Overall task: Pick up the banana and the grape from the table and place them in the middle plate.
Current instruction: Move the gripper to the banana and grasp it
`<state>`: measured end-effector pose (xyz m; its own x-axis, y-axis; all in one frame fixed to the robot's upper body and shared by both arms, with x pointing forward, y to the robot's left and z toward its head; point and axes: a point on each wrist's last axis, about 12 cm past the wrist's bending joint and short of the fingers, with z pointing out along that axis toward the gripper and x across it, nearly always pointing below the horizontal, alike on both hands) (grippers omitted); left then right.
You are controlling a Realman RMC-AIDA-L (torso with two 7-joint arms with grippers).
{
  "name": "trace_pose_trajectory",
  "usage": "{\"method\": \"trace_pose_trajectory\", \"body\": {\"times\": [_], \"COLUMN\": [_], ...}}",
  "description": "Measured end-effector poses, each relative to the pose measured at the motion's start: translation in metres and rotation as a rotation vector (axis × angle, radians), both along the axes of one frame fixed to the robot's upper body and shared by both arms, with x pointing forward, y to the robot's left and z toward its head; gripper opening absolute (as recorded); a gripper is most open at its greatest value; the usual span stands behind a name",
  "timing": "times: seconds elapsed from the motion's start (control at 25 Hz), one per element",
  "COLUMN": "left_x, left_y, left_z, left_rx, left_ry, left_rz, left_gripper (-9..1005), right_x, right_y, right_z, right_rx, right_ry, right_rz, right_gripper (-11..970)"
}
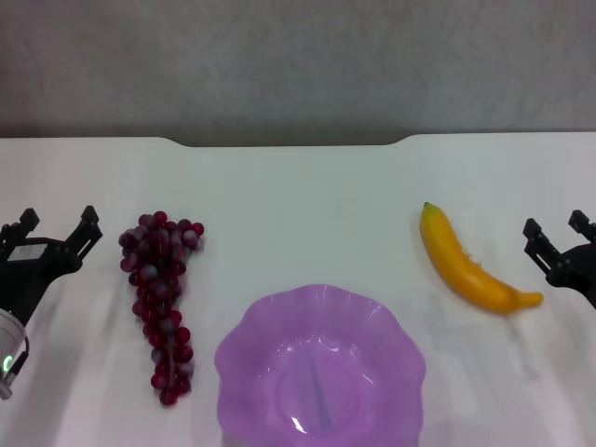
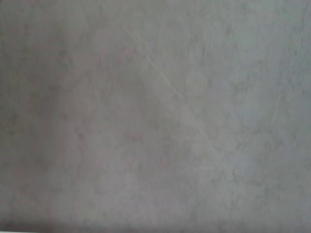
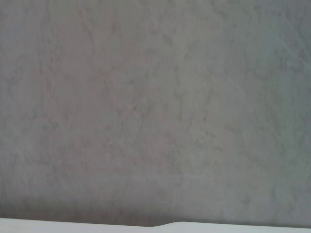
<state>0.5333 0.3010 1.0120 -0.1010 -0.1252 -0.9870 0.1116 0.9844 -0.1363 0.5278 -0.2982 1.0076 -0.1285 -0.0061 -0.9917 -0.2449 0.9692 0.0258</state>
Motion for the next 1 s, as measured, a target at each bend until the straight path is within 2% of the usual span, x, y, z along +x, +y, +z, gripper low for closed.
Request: {"method": "trace_pose_trajectory", "body": {"times": [0.24, 0.48, 0.72, 1.0], "left_x": [0.000, -0.003, -0.003, -0.003], "left_y": [0.001, 0.006, 0.006, 0.006], "left_z": [-0.001, -0.005, -0.005, -0.006], "left_rx": [0.004, 0.013, 0.014, 0.015], "left_ry": [0.007, 0.040, 0.040, 0.042], "left_rz": [0.002, 0.016, 0.017, 0.016], "left_gripper": [893, 894, 894, 894], "right_x": [0.009, 0.021, 0.040, 0.051], "right_y": [0.004, 0.007, -0.007, -0.034], "right_z": [0.000, 0.007, 0.032, 0.048], "right_rx": [-0.020, 0.017, 0.098, 0.152], "right_ry": [0.033, 0.090, 0.235, 0.325], "right_rz": [0.014, 0.057, 0.170, 0.170], "right_gripper": [695, 704, 704, 702]}}
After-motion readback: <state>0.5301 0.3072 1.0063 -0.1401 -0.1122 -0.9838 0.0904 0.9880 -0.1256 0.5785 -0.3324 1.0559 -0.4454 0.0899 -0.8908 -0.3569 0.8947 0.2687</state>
